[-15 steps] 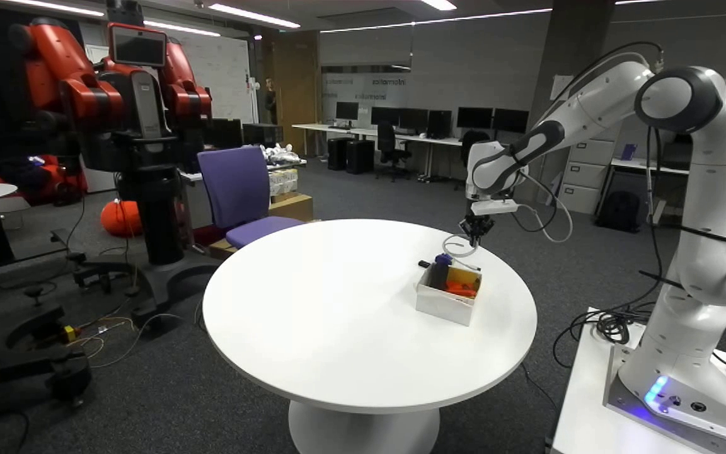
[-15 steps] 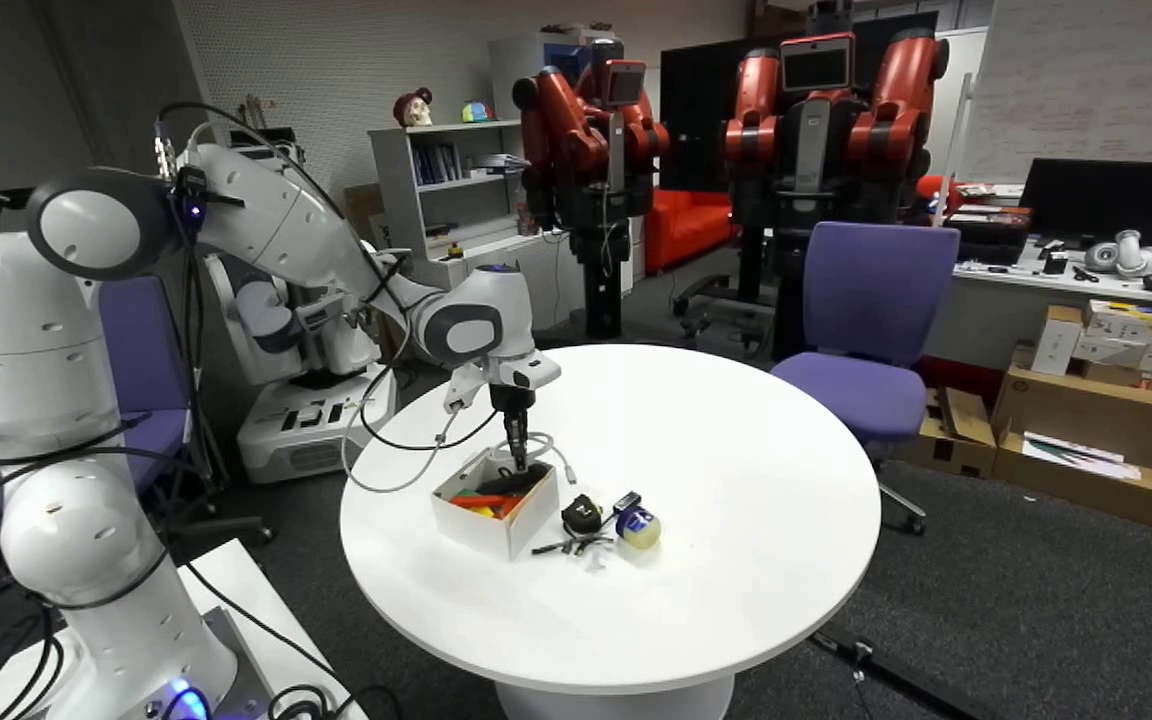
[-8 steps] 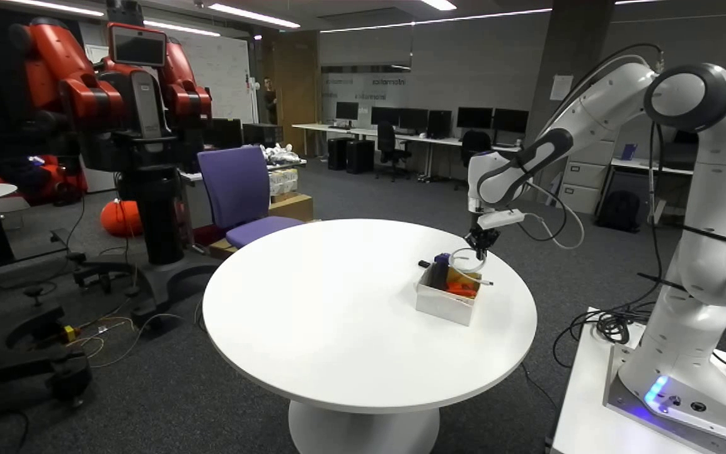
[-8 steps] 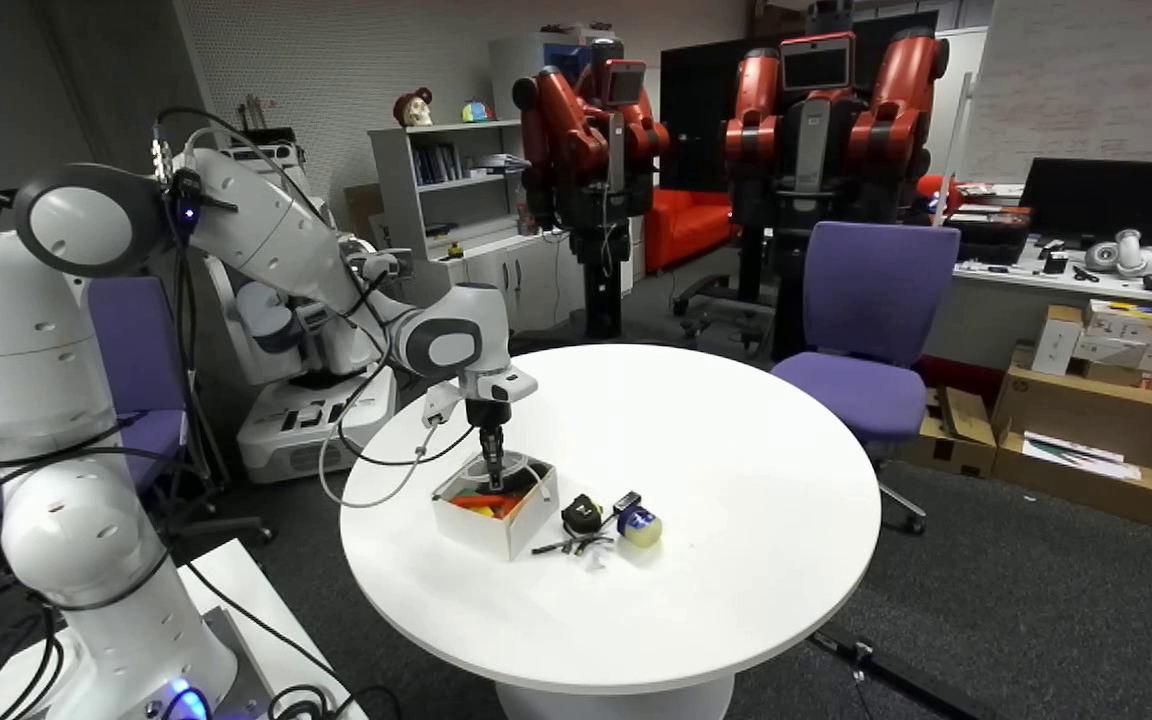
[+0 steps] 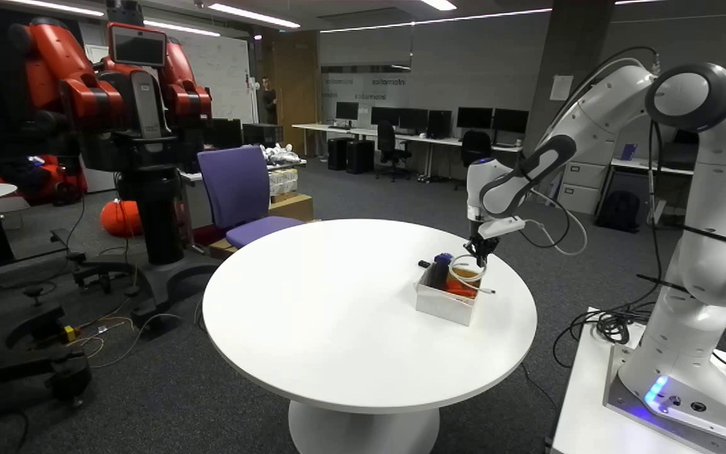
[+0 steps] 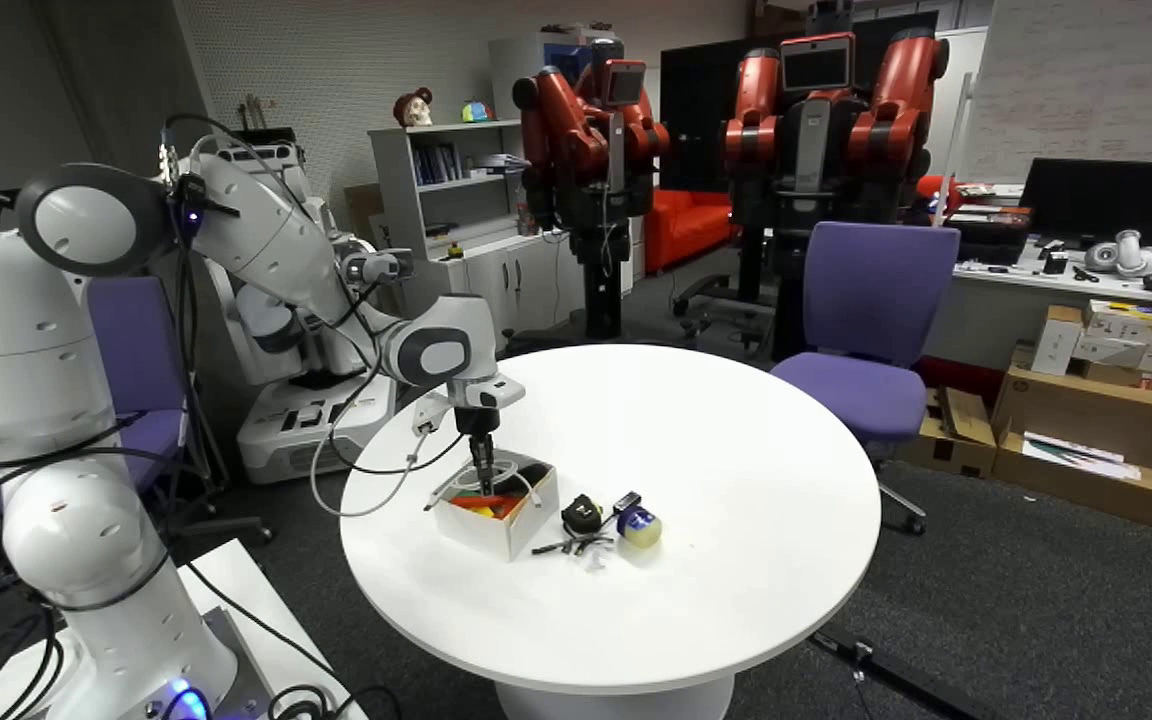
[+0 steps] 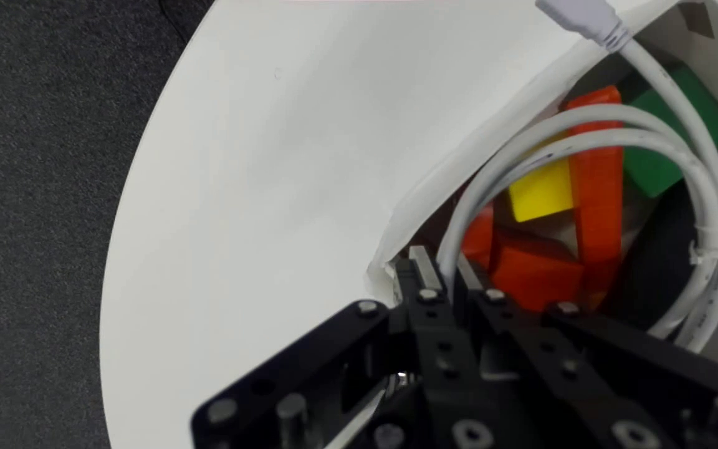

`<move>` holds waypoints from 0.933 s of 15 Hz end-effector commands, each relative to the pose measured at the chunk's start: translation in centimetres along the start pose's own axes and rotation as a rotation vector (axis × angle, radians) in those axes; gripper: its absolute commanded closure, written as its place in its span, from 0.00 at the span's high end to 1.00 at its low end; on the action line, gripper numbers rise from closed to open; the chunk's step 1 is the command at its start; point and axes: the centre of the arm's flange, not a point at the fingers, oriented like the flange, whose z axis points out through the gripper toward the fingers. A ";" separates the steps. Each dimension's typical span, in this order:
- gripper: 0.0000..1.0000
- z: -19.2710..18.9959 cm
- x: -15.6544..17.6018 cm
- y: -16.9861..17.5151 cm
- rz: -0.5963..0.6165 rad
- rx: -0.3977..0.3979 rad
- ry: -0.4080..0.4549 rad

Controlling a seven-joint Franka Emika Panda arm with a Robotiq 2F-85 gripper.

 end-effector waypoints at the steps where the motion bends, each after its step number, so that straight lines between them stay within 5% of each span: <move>1: 0.02 -0.4 -1.2 -1.1 0.008 0.006 0.049; 4: 0.02 -0.5 -1.1 -2.1 0.022 0.010 0.056; 5: 0.31 -0.6 -1.0 -2.2 0.025 0.013 0.054; 14: 0.94 -3.6 1.4 2.2 0.057 0.065 0.028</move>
